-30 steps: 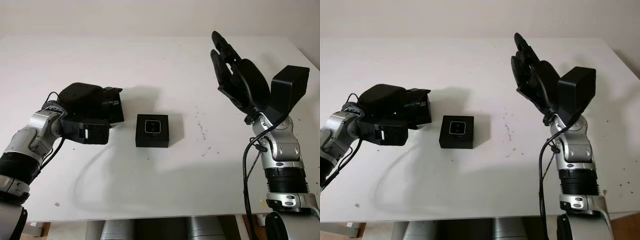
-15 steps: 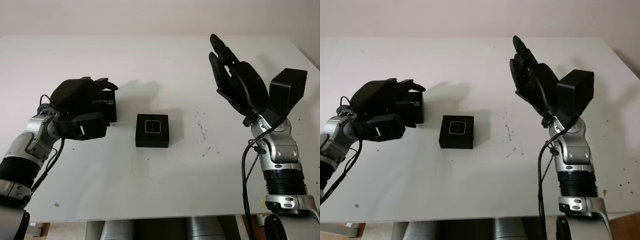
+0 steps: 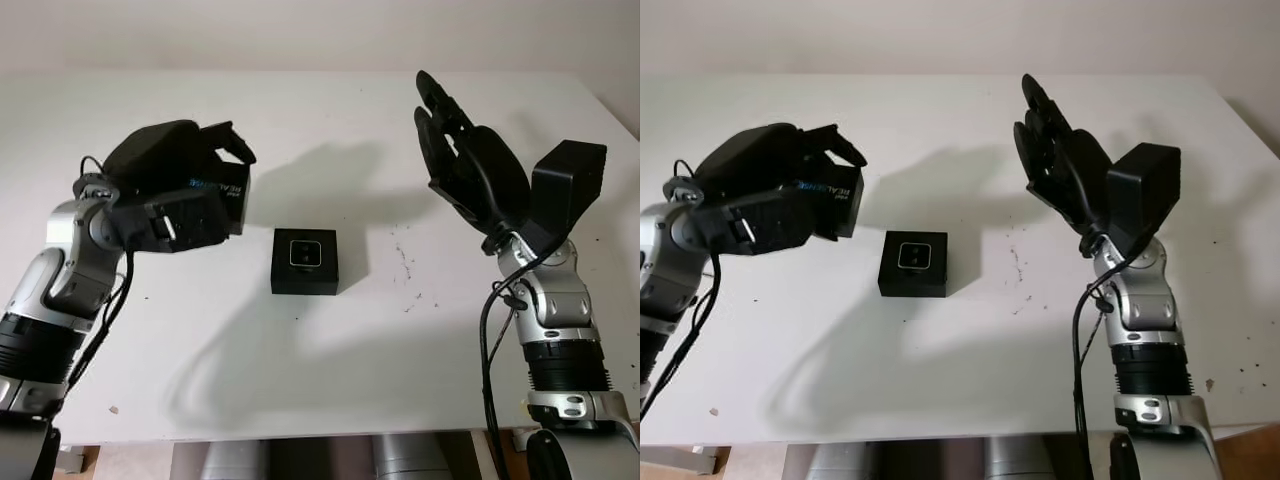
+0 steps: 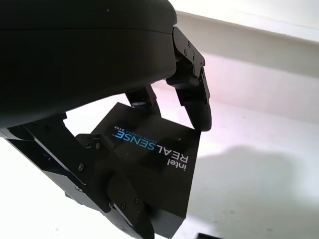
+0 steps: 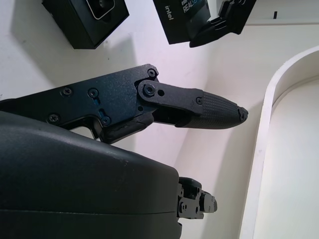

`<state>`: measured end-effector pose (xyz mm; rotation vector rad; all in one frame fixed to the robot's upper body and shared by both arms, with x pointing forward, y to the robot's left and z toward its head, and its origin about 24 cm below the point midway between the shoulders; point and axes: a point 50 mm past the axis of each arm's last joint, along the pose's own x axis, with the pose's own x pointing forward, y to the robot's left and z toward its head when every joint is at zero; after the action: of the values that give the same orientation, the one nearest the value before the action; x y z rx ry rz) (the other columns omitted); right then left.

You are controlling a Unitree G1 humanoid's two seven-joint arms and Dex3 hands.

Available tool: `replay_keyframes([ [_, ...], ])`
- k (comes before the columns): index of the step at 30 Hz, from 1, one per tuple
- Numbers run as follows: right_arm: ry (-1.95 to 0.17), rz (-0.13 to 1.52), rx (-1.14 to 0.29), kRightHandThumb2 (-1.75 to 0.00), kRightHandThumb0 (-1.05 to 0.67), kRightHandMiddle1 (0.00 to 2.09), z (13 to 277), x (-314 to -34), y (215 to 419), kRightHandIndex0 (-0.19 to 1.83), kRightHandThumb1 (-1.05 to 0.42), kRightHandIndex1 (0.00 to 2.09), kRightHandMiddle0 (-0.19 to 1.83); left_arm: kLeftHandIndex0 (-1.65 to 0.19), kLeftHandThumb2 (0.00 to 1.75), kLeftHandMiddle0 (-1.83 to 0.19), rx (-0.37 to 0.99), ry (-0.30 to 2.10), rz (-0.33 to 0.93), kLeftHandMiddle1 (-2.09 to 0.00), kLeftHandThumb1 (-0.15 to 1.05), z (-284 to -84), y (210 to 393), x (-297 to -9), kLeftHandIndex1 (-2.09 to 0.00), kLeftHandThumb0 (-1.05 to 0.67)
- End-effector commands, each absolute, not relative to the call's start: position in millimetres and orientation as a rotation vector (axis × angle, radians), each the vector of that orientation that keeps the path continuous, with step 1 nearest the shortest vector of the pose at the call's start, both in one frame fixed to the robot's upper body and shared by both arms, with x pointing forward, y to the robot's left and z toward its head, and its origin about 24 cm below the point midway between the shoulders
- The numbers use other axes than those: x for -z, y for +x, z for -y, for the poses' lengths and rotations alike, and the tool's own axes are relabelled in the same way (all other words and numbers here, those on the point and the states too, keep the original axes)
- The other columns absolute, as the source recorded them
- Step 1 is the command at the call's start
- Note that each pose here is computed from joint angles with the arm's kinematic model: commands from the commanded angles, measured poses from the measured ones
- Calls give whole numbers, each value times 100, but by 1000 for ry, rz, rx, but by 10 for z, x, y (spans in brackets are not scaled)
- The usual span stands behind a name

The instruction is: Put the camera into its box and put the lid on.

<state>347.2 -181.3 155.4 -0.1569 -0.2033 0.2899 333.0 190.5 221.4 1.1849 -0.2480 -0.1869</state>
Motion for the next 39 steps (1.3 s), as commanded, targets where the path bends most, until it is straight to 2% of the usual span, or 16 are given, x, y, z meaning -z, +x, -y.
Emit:
replay_keyframes([
  [1, -149, 222, -303, -58, -69, 4, 1763, -1591, 3476, -15, -105, 5, -12, -38, 5, -45, 199, 1142, 267, -122, 99, -1831, 3281, -2326, -108, -5],
  [9, -134, 223, -317, -55, -72, 5, 1674, -1609, 3483, -16, -105, 5, -11, -35, 5, -45, 263, 1062, 219, -139, 98, -1572, 3142, -2505, -126, -7],
  [12, -121, 227, -310, -55, -72, 6, 1648, -1598, 3487, -15, -105, 6, -10, -36, 5, -45, 256, 1028, 197, -137, 96, -1520, 3135, -2496, -129, -7],
  [18, -96, 229, -317, -54, -73, 6, 1591, -1577, 3514, -14, -105, 6, -9, -41, 5, -47, 195, 946, 104, -134, 94, -1498, 3197, -2388, -136, -6],
  [23, -96, 232, -317, -52, -75, 6, 1560, -1564, 3523, -12, -105, 6, -8, -36, 6, -43, 197, 905, 46, -135, 95, -1524, 3256, -2307, -142, -6],
  [29, -84, 242, -313, -51, -75, 6, 1533, -1556, 3532, -12, -105, 6, -8, -33, 5, -42, 206, 895, 33, -139, 95, -1541, 3313, -2207, -150, -6],
  [39, -88, 246, -282, -52, -74, 6, 1572, -1564, 3514, -12, -105, 6, -7, -31, 6, -43, 269, 874, -14, -134, 96, -1527, 3345, -2058, -145, -5],
])
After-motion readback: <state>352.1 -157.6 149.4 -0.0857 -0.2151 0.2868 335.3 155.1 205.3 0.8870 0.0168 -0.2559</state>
